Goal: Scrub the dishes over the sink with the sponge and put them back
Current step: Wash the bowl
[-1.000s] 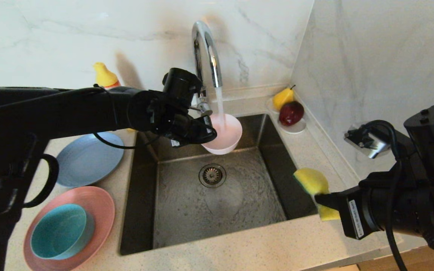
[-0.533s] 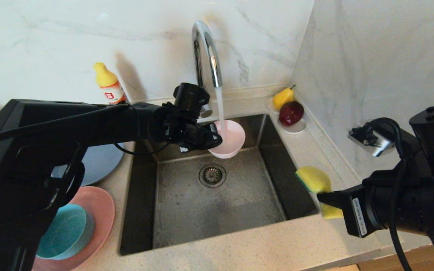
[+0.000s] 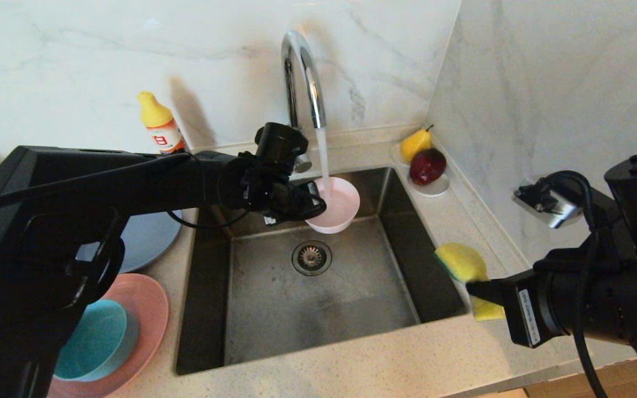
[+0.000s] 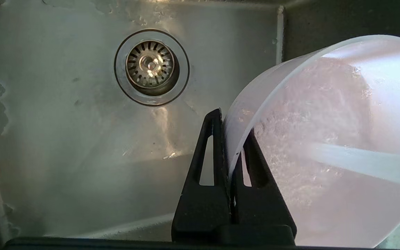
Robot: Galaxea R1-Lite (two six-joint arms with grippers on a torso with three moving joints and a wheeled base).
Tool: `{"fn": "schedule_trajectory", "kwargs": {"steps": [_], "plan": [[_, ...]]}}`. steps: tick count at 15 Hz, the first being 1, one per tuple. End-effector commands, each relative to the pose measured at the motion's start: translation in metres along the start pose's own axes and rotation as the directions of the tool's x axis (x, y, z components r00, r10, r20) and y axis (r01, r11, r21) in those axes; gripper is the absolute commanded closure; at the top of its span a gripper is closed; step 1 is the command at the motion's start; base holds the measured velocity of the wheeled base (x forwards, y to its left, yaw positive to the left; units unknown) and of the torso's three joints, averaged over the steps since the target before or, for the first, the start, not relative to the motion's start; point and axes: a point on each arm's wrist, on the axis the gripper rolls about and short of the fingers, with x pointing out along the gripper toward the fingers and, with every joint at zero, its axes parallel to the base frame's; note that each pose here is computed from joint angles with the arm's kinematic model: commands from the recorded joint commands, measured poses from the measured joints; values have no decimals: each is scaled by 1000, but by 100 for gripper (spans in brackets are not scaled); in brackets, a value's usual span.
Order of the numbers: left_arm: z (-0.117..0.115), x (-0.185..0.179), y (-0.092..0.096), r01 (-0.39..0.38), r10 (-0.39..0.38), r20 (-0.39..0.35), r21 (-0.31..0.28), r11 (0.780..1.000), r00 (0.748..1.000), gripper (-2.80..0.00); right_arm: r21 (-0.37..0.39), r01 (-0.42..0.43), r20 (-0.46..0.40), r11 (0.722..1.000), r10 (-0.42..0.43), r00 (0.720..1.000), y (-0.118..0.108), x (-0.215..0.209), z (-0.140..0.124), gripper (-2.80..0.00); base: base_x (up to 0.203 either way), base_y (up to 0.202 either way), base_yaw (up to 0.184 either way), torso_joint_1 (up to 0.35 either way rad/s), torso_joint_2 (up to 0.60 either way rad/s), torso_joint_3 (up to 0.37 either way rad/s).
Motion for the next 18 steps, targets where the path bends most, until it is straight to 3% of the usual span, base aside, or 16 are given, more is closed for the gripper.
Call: {"fn": "schedule_trajectory", "kwargs": {"steps": [1,12,18], "plan": [[2,-3,-1,2,-2,5,-3,1000,1000,0,1,1,-1,1000,-1,1000,0,0,0,0,0,0,0,0,0,0],[5,-23,2,-14,14,11,9,1000,1000,0,2,-7,-3,1000,7,1000,0,-1,-1,0,0,0,0,0,0,0],[9,-90,17,-149,128,140,153,977,982,0,3,-19,-10,1000,19,1000,-1,-2,-3,0,0,0,0,0,0,0]]}}
